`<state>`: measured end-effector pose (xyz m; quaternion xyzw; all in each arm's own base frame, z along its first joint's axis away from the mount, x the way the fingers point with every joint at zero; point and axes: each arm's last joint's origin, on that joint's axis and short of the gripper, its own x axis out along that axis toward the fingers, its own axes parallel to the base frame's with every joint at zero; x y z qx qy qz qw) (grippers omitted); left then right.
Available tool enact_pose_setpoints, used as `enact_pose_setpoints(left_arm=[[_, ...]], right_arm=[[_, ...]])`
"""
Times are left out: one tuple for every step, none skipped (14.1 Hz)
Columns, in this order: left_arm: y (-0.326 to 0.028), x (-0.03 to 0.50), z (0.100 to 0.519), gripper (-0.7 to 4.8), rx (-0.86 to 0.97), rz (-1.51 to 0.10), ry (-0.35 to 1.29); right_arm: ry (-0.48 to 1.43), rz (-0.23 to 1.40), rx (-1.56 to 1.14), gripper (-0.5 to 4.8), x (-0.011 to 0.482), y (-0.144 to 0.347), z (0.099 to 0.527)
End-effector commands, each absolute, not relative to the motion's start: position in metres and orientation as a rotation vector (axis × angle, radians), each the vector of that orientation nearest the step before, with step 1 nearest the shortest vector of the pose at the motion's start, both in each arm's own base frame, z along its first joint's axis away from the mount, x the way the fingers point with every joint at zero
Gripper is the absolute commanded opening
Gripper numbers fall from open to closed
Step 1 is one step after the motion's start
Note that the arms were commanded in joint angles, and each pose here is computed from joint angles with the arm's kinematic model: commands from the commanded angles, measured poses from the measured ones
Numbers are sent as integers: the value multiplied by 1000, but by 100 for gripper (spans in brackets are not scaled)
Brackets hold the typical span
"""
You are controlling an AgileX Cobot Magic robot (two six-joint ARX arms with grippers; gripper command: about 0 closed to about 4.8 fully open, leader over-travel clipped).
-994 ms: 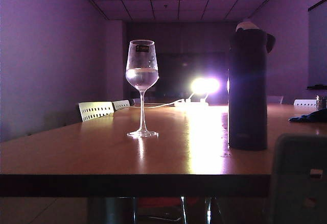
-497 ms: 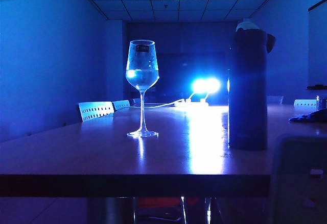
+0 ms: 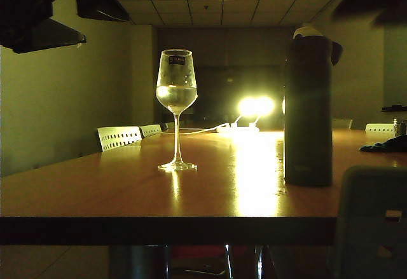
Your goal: Pick up the black thermos cup, pour some water from it into the stemmed glass, and then put the thermos cup back on the table.
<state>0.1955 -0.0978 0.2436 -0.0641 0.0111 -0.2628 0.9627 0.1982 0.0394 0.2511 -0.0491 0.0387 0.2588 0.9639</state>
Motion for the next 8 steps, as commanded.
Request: enact_pose_setpoints(left_arm=[[-99,198,251,479,-126,-522,-19],[-99,199,250,479,-112,-519,-16],[-100,200,248,479,-109,-519,-1],[-100,202,245,479,-105,-518,16],[-101,203,243,479,-103,-517,26],[-101,204,241,479,-101,-517,36],[-102,204,239,479,-97,-516,50],[-101,204,239,479,-96,-515,59]], right_arm=[[58,532,-117,479,212,46,228],[73,533,-110,479,221,47,219],[66,545,-109,479,228,49,213],[42,570,-109,479,235,51,207],[21,587,-90,479,242,52,202],[20,591,-56,479,248,54,195],[27,591,-32,479,253,54,186],[29,592,-15,479,257,55,180]])
